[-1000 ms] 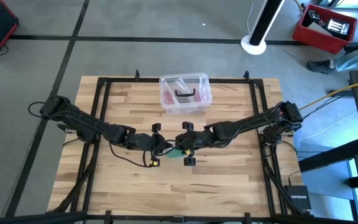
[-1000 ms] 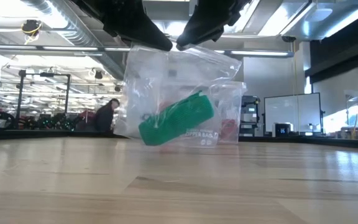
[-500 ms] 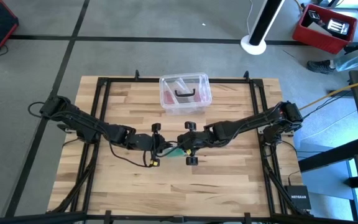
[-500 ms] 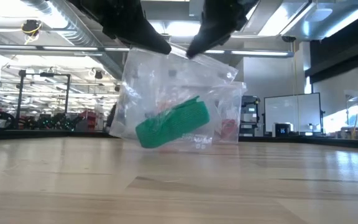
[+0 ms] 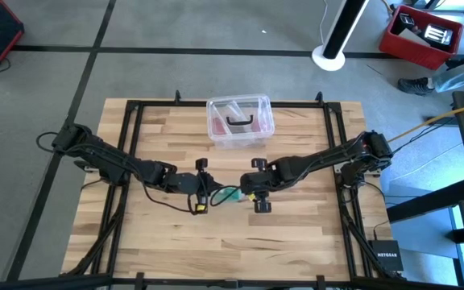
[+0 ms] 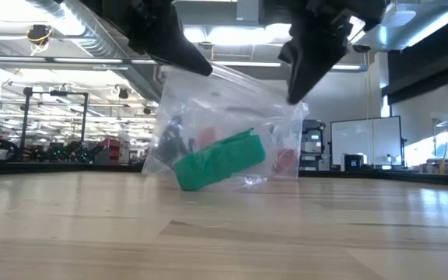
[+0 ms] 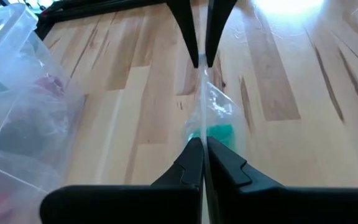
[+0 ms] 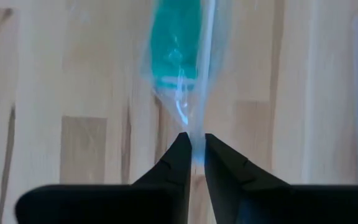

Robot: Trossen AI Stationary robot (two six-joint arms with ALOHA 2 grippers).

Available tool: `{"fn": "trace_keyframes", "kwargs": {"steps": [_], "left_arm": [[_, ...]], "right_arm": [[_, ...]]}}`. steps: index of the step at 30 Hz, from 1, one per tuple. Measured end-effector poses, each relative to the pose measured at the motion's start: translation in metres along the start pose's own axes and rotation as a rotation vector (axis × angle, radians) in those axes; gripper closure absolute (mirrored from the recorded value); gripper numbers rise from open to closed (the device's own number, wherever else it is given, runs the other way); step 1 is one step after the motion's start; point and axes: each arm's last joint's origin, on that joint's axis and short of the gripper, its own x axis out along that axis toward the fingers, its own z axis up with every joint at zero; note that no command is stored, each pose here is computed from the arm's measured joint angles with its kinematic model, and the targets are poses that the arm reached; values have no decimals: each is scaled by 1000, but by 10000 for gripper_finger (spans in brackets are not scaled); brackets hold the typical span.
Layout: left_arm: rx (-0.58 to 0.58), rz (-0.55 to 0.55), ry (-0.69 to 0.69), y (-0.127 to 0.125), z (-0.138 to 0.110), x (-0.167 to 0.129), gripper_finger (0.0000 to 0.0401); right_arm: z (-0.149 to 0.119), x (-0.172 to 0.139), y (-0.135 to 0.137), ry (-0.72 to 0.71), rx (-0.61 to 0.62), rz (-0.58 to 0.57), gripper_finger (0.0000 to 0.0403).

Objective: Roll bandage
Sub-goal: Close the transparent zip lock bag, then remove the transparent bin lid

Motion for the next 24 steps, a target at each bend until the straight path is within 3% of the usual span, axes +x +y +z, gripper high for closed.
{"fn": "trace_keyframes", "kwargs": {"steps": [9,13,18,24], "left_arm": [[-18,20,-23,4,6,-1,383],[-60,18,-59,8,29,-13,337],[-79,19,6,17,50,-38,274],[-73,103,28,42,46,-59,246]], "right_arm": [[3,-12,-2,32,13,-27,345],[9,-37,-6,48,7,-97,299],[-2,-71,-12,-33,-37,-112,225],[-20,-93,-42,-252,-58,-227,171]]}}
